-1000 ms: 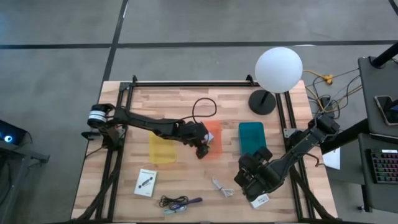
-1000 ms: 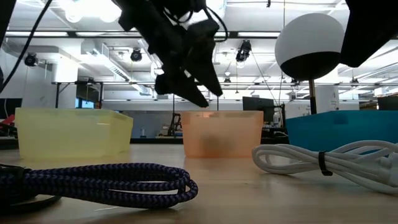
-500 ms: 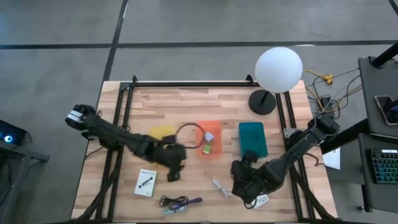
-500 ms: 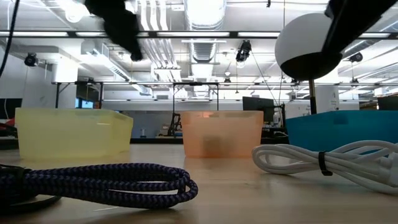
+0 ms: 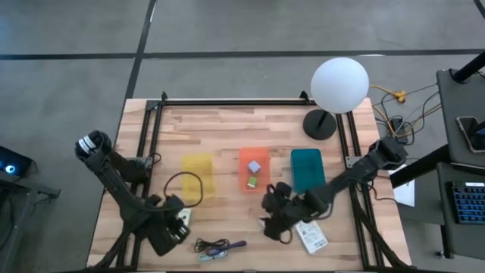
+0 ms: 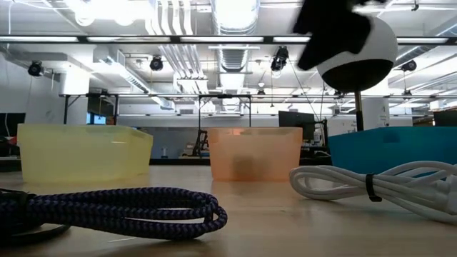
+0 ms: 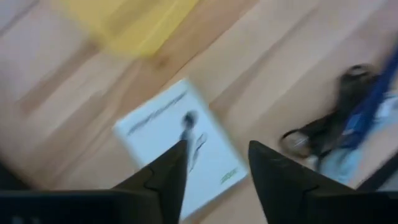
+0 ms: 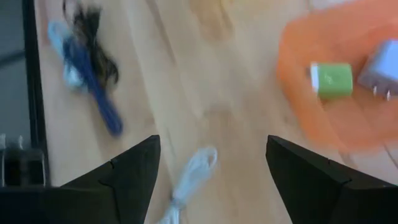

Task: Pick and place items into bin
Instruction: Put the left white card reader box into the blue bin

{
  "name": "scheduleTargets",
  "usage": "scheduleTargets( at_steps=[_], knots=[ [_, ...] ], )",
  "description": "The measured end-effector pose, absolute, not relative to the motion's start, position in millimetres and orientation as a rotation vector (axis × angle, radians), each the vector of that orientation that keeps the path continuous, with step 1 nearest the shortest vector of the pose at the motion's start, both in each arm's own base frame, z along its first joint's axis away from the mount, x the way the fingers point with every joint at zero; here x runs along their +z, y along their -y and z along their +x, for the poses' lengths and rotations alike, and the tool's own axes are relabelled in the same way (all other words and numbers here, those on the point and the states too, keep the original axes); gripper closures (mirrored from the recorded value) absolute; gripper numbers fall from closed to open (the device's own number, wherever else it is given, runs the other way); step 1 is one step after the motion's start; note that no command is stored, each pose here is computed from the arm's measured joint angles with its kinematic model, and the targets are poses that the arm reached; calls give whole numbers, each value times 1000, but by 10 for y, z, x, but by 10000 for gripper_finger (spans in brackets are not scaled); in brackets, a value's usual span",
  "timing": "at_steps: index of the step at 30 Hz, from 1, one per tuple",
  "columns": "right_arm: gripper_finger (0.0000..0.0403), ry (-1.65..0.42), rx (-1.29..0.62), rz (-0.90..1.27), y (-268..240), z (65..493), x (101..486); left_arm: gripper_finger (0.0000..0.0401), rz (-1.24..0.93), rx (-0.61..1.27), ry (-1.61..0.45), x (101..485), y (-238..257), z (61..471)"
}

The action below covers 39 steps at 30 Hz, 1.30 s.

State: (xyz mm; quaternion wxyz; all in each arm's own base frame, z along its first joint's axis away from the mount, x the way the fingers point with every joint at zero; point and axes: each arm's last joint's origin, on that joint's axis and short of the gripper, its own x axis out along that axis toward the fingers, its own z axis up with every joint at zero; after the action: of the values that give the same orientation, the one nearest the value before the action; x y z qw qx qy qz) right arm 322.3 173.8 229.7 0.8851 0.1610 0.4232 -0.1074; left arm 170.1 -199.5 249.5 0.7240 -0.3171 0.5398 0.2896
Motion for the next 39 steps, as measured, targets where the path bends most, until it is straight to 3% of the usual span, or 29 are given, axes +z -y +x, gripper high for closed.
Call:
scheduleTargets(
  at_steps=[8, 10, 14, 19, 27, 34, 39],
  knots=[
    [142, -870, -109, 572, -1666, 3675, 1931, 383, -705, 915, -1333, 2296, 2064, 1538],
    [150, -851, -122, 602, -1680, 3749, 1881, 396, -746, 971, -1306, 2263, 2071, 1505],
    [166, -827, -142, 598, -1729, 3860, 1852, 393, -812, 1058, -1266, 2139, 2062, 1427],
    [181, -815, -133, 588, -1780, 3976, 1834, 393, -904, 1005, -1292, 1835, 2062, 1410],
    [189, -798, -143, 575, -1795, 4019, 1843, 393, -778, 1158, -1377, 1713, 1907, 1273],
    [189, -794, -161, 563, -1777, 4020, 1836, 393, -917, 1002, -1332, 1554, 1989, 1348],
    [188, -784, -179, 532, -1753, 4022, 1827, 393, -896, 1029, -1309, 1490, 1986, 1379]
  ],
)
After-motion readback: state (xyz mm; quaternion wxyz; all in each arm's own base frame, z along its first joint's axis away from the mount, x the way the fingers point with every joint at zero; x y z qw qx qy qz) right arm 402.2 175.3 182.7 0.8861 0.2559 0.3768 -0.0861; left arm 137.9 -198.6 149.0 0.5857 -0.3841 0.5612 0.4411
